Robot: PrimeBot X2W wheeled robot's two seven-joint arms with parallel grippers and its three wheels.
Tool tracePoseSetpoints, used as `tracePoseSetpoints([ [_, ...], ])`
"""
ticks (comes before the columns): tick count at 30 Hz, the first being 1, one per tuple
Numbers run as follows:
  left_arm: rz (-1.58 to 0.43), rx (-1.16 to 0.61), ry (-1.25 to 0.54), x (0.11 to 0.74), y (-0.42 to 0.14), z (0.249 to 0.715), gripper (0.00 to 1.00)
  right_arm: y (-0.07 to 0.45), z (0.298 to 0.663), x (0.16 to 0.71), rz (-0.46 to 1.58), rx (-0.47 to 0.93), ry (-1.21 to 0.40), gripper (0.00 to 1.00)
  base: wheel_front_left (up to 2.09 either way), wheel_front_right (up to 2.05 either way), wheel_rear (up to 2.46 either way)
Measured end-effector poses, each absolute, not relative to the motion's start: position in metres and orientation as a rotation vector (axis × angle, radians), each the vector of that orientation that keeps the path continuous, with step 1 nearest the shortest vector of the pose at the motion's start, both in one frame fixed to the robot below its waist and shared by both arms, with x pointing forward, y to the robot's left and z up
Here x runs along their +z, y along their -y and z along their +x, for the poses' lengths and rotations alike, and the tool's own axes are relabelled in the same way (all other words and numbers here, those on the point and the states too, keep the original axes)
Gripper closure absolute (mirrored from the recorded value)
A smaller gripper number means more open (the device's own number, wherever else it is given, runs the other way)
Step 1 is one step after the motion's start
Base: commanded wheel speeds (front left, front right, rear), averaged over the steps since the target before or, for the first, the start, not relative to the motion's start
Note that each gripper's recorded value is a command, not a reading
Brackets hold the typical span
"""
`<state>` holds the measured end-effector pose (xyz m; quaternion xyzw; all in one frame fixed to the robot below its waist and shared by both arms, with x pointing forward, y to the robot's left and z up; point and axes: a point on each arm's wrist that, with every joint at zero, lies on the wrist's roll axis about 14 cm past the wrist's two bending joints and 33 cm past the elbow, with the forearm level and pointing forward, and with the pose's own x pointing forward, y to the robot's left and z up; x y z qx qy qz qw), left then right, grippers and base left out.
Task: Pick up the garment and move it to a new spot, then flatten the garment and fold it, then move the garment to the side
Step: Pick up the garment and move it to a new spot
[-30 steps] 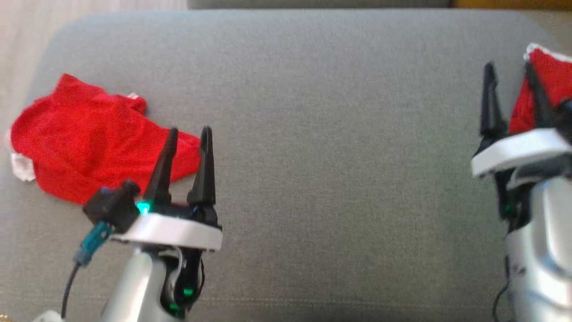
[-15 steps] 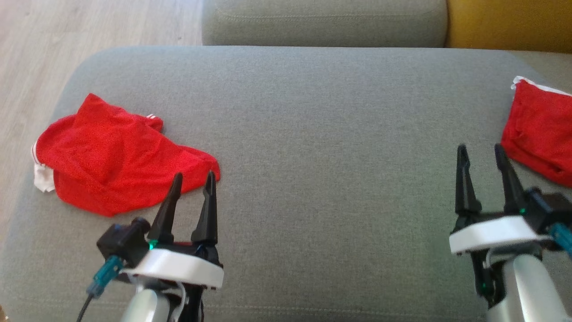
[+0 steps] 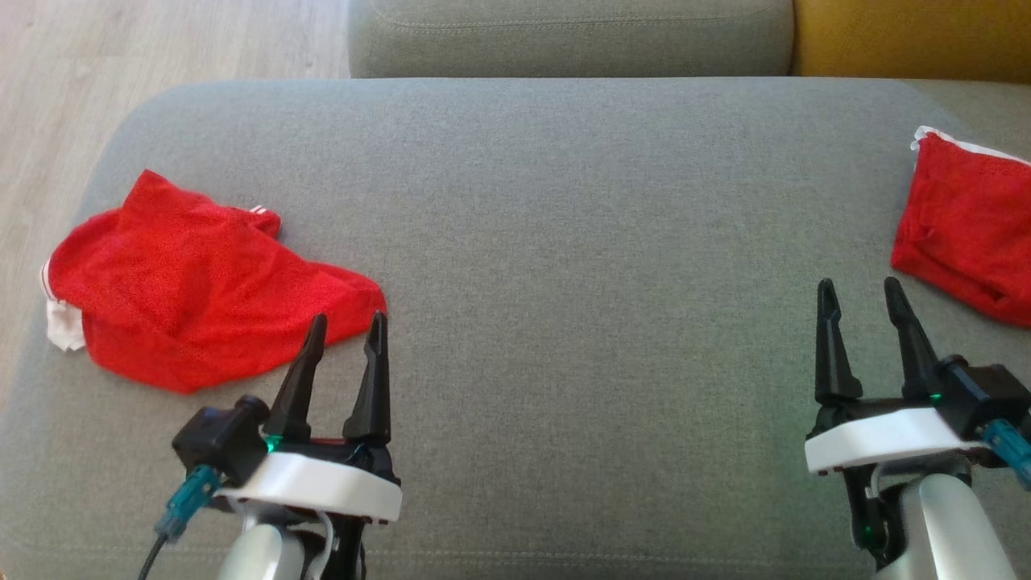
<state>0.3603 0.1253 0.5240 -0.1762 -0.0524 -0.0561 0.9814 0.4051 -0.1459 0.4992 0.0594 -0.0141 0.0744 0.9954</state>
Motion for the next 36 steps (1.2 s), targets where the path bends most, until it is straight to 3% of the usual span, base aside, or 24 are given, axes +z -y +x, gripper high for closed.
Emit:
tracePoseSetpoints([
  [7, -0.352, -0.083, 0.11, 0.524, -0.134, 0.359, 0.0, 0.136, 0.411, 0.502, 0.126, 0.175, 0.039, 0.0, 0.0, 0.0, 0.0],
  [16, -0.328, 0.111, 0.148, 0.53, -0.192, 0.349, 0.0, 0.067, 0.425, 0.495, 0.129, 0.369, 0.004, 0.0, 0.0, 0.0, 0.0],
  [26, -0.292, 0.335, 0.19, 0.535, -0.259, 0.306, 0.0, -0.022, 0.419, 0.495, 0.135, 0.619, -0.017, 0.0, 0.0, 0.0, 0.0],
  [36, -0.279, 0.537, 0.198, 0.528, -0.301, 0.247, 0.0, -0.073, 0.398, 0.497, 0.156, 0.77, -0.037, 0.0, 0.0, 0.0, 0.0],
])
